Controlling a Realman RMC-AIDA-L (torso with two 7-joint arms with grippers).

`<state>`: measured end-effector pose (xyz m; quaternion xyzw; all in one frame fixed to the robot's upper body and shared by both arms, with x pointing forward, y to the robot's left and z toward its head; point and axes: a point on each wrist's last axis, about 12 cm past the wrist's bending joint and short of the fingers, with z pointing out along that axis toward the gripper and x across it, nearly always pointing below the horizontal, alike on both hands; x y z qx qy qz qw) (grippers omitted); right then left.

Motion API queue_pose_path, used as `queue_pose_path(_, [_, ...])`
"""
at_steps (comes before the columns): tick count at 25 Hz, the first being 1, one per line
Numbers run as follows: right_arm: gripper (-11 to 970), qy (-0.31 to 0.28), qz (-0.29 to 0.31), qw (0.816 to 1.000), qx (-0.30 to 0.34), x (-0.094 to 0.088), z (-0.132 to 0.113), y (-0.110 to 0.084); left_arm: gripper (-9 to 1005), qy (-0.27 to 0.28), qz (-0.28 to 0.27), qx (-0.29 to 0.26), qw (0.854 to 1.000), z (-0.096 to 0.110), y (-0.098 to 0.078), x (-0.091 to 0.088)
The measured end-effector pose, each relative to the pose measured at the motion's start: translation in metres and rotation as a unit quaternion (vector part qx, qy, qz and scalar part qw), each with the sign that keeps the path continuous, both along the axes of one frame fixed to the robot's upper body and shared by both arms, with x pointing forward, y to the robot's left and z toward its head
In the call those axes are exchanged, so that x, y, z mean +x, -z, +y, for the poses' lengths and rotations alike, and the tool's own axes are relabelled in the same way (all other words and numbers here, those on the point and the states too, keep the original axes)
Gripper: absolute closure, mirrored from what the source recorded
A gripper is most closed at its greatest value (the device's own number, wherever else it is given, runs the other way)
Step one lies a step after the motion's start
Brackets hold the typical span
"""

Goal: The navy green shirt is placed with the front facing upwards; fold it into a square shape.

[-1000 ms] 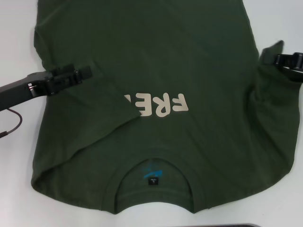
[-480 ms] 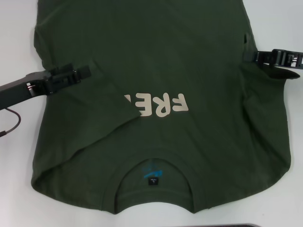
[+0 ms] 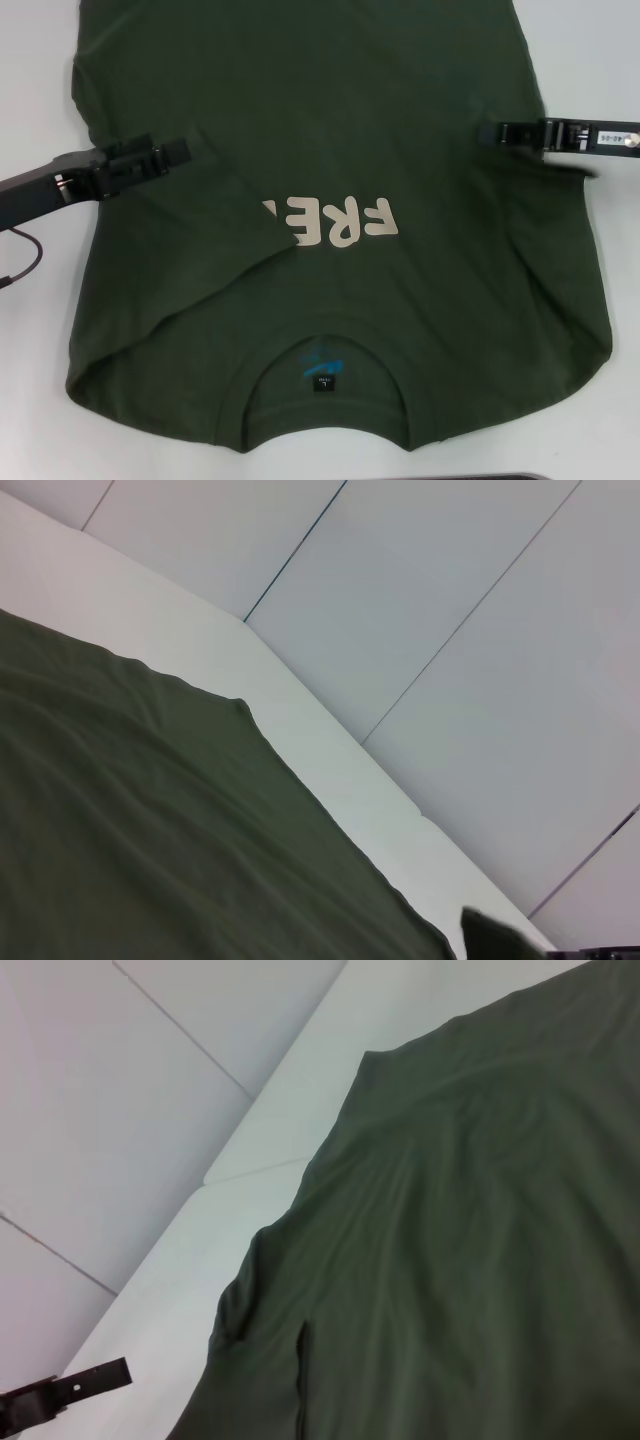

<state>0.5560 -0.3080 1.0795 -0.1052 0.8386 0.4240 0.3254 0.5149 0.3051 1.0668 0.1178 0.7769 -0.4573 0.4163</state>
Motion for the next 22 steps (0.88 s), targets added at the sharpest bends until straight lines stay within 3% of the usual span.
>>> queue_pose_path(6, [826, 0.001, -0.007, 1.0, 0.011, 0.002, 0.005, -0.002, 111, -0.001, 0.001, 0.0, 1.0, 0.001, 0.0, -0.001])
queue_pose_path(12, [590, 0.017, -0.016, 1.0, 0.019, 0.0, -0.003, -0.003, 110, -0.001, 0.001, 0.001, 1.0, 0.001, 0.0, -0.001])
queue_pose_path(17, [331, 0.05, -0.019, 0.998, 0.027, -0.017, -0.033, -0.002, 110, 0.0, 0.0, -0.001, 1.0, 0.0, 0.0, 0.0])
queue_pose_path(22, [233, 0.072, -0.001, 0.997, 0.023, -0.038, -0.056, 0.005, 111, 0.002, 0.0, -0.003, 1.0, -0.001, 0.0, -0.001])
